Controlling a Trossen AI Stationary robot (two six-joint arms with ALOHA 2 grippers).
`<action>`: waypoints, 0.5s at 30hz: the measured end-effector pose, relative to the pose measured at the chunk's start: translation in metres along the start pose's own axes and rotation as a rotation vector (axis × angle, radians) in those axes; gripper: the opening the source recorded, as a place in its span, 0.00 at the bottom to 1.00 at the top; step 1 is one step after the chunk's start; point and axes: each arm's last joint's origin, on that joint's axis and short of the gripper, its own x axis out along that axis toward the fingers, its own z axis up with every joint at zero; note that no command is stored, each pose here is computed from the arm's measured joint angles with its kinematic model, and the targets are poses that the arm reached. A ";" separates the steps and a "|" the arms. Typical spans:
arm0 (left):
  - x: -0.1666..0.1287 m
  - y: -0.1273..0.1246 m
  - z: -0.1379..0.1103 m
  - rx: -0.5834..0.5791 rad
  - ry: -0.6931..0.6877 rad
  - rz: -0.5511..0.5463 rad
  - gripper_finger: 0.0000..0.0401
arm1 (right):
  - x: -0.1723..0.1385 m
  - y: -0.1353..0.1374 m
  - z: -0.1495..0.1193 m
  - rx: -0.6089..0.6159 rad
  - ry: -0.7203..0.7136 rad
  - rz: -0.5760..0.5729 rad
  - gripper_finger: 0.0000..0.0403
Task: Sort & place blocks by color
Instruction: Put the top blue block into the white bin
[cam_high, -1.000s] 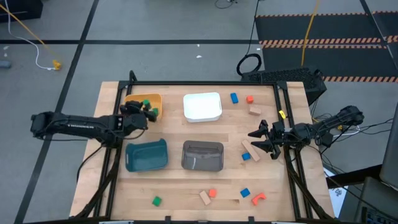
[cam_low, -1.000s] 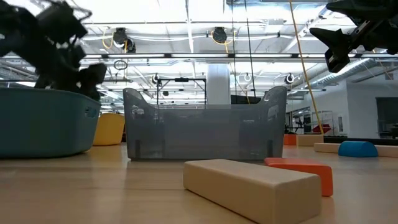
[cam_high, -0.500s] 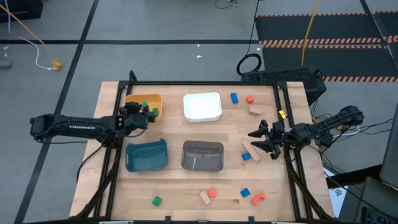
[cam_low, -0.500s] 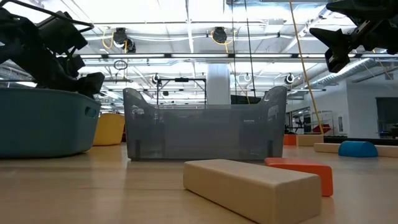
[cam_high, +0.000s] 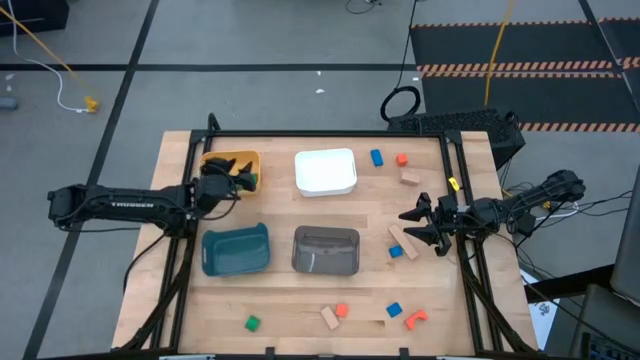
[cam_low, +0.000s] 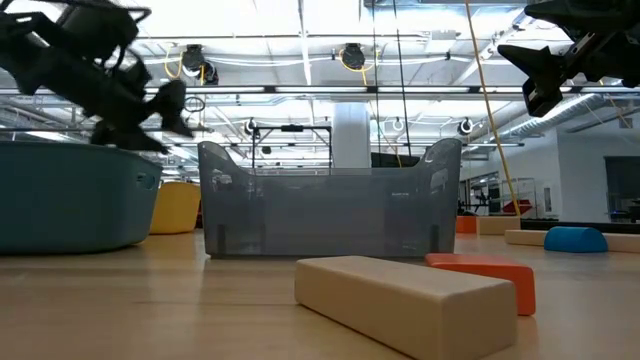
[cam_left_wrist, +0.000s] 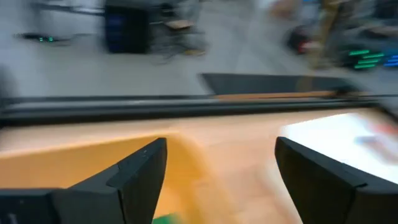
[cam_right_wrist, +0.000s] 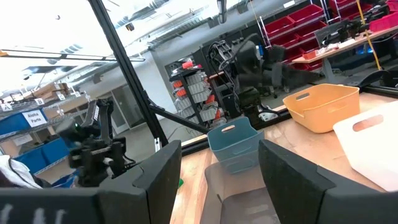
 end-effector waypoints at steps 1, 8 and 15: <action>0.000 -0.004 0.003 -0.011 -0.006 -0.066 0.75 | 0.000 0.000 0.000 -0.002 -0.003 0.000 0.52; -0.007 -0.024 0.014 -0.060 0.028 -0.473 0.73 | 0.000 0.000 0.001 -0.005 -0.006 0.002 0.52; -0.020 -0.035 0.007 -0.099 0.111 -0.618 0.66 | 0.000 0.001 0.005 0.007 -0.061 -0.015 0.52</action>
